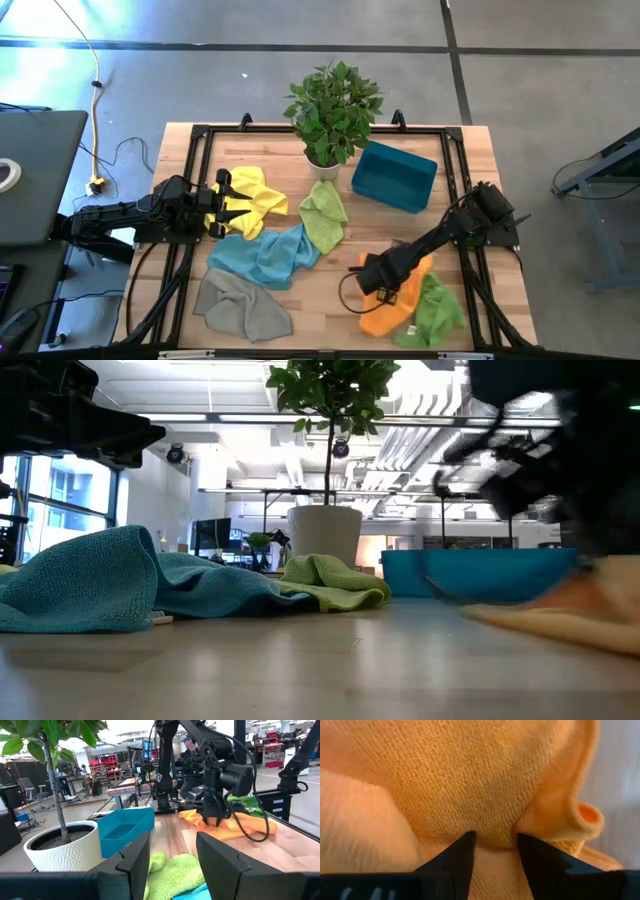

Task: Fold microfiber towels
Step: Adjust the orange towel

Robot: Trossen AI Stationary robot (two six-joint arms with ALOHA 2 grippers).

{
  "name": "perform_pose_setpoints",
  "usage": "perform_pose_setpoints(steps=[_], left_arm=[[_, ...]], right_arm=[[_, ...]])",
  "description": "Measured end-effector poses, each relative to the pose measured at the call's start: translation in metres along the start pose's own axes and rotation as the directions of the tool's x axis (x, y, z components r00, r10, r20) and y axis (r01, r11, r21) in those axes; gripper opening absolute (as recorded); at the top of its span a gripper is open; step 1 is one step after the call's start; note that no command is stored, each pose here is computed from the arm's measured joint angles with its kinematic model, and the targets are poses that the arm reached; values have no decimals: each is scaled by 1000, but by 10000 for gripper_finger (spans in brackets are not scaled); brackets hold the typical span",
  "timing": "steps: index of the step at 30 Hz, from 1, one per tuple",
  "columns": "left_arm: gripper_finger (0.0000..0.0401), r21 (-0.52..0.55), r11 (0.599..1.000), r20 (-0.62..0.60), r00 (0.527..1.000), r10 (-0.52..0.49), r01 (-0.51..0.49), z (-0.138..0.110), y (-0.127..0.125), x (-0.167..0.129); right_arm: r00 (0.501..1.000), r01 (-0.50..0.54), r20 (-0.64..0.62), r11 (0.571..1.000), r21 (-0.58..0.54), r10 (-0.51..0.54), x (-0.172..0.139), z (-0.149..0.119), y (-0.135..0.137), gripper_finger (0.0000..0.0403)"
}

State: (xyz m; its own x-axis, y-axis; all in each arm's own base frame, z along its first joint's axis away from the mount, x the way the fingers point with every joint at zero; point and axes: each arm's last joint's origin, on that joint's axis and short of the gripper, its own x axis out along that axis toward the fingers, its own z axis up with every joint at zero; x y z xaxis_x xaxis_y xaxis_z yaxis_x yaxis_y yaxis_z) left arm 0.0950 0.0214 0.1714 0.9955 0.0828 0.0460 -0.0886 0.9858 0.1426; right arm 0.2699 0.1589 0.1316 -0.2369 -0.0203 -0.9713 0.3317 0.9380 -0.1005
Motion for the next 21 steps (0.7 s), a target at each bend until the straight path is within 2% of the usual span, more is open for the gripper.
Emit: perform_pose_setpoints(steps=[5, 11, 16, 21], left_arm=[[152, 0, 1000, 0, 1000, 0, 0, 0, 0, 0], [152, 0, 1000, 0, 1000, 0, 0, 0, 0, 0], [152, 0, 1000, 0, 1000, 0, 0, 0, 0, 0], [152, 0, 1000, -1, 1000, 0, 0, 0, 0, 0]], right_arm=[[981, 127, -156, 991, 50, -117, 0, -24, -1, 149], [953, 239, -213, 967, 90, -216, -3, -41, -2, 149], [952, 271, -172, 960, 76, -255, -5, -46, 0, 149], [966, 255, -46, 965, 52, -253, -22, -46, 0, 149]])
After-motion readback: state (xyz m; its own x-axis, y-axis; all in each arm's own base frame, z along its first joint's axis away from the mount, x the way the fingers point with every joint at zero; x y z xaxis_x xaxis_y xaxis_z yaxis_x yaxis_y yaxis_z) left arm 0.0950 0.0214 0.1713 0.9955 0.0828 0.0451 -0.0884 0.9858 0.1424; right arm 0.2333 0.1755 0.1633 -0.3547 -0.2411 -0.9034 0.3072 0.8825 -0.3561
